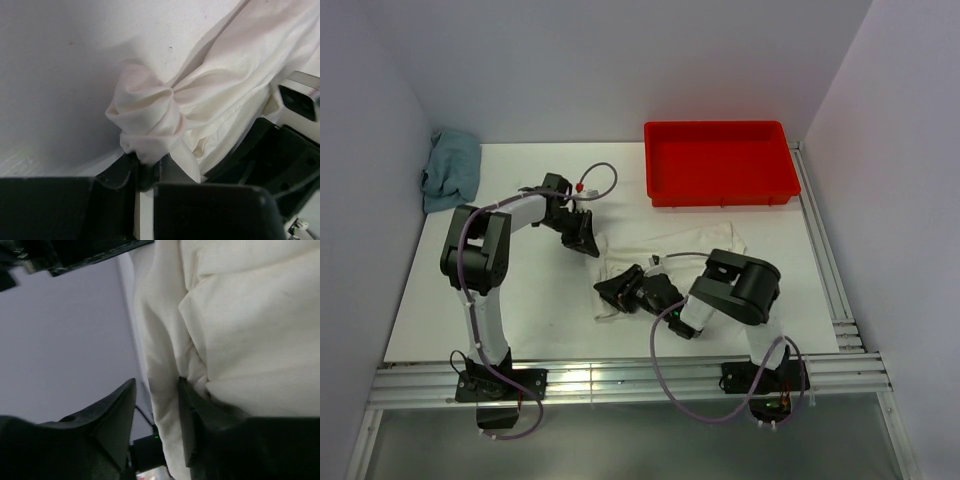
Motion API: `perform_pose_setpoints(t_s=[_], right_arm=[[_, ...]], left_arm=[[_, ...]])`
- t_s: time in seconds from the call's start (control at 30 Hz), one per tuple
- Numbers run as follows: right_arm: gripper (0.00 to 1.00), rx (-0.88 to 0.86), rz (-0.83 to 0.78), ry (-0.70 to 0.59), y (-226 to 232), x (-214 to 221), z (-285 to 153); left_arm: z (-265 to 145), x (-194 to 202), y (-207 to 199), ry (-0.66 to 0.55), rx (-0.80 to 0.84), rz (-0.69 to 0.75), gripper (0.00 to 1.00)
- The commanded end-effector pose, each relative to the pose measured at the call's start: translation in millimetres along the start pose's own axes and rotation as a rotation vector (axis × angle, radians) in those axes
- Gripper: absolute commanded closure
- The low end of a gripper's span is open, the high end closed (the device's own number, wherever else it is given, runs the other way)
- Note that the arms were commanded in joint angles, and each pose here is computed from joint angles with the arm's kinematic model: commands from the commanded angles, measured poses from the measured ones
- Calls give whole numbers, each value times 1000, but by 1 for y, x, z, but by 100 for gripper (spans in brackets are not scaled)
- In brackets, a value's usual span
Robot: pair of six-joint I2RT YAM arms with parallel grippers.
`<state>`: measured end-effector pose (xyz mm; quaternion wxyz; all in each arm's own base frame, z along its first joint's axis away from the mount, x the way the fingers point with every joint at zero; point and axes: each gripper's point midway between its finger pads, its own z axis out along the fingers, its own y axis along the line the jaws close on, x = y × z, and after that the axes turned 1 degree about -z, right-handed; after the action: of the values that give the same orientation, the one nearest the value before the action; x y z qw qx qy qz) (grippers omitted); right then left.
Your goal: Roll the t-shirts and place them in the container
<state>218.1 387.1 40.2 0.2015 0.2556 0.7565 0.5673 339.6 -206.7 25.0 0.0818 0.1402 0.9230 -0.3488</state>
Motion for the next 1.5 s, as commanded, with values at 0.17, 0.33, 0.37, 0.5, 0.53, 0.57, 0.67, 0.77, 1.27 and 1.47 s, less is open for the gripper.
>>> perform_pose_setpoints(t_s=[0.17, 0.33, 0.37, 0.5, 0.53, 0.57, 0.67, 0.77, 1.27, 1.47], right_arm=[[44, 623, -527, -70, -37, -3, -17], [44, 796, -709, -141, -17, -10, -30], [43, 808, -738, -147, -9, -8, -31], [43, 850, -826, -187, 7, -11, -29], [43, 860, -850, -192, 9, -12, -28], [43, 865, -873, -205, 12, -15, -26], [43, 869, -934, -221, 27, -15, -14], [43, 900, -993, -227, 25, -19, -7], [42, 900, -1061, -139, 19, 3, 20], [43, 967, -1014, -109, -5, 9, 7]], left_arm=[[-16, -12, 31, 4, -318, 63, 100], [-14, -12, 33, 30, -363, 73, 100], [-14, -12, 33, 33, -374, 78, 100], [-13, -13, 32, 49, -399, 85, 100], [-13, -15, 30, 47, -401, 86, 100], [-13, -15, 30, 53, -405, 86, 100], [-11, -15, 29, 67, -417, 91, 100], [-9, -16, 29, 75, -427, 91, 100], [-5, -21, 26, 91, -458, 84, 100], [-5, -22, 28, 98, -480, 75, 100]])
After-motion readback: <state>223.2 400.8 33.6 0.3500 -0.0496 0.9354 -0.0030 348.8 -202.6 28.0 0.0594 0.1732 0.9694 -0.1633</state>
